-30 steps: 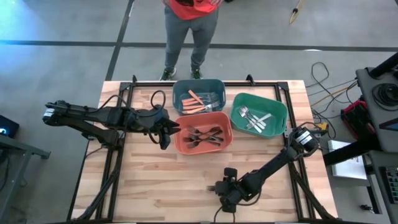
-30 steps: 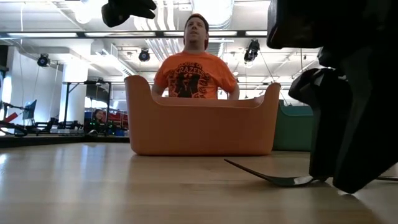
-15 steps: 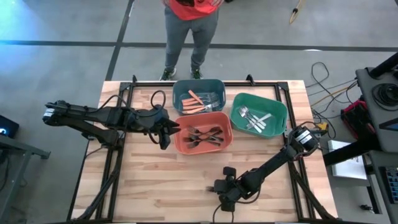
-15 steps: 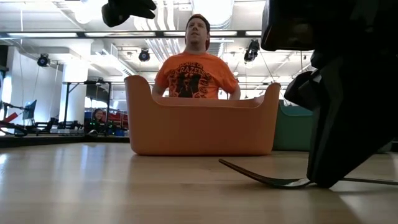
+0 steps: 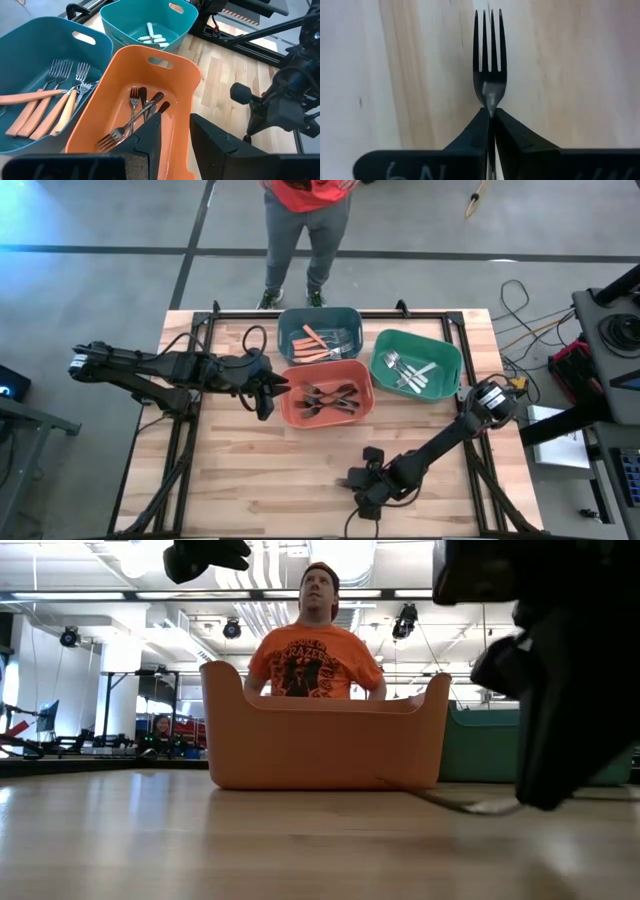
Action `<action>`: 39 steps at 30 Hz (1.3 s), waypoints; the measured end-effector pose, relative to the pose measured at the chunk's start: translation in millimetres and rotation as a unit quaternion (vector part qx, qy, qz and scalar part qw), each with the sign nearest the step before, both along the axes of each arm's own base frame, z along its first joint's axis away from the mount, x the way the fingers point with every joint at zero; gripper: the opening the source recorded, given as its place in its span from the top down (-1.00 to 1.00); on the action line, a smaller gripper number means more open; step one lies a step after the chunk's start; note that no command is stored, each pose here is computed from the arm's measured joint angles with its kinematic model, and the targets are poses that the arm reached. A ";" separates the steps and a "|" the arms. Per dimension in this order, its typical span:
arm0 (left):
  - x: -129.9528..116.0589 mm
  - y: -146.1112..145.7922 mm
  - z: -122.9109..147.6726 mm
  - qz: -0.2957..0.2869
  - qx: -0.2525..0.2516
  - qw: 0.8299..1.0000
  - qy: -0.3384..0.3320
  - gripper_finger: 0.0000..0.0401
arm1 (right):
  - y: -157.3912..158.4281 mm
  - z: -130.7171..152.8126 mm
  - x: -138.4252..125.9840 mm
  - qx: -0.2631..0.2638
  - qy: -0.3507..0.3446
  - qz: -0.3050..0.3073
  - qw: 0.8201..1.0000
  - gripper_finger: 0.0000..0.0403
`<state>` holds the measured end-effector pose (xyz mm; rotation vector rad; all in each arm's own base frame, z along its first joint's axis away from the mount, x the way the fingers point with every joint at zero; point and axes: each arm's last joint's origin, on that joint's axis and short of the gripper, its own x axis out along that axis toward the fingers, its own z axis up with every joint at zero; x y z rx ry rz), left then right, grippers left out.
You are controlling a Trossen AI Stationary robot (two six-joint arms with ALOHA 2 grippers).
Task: Sort silverware by color (type)
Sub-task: Put the black fork into the orange bin
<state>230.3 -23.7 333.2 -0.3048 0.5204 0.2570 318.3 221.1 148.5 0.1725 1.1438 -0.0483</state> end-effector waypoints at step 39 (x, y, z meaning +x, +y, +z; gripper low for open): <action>-7.1 -1.5 4.6 -0.011 0.000 1.000 -0.007 0.58 | -194.1 210.3 11.6 -0.142 -0.277 -0.111 0.944 0.95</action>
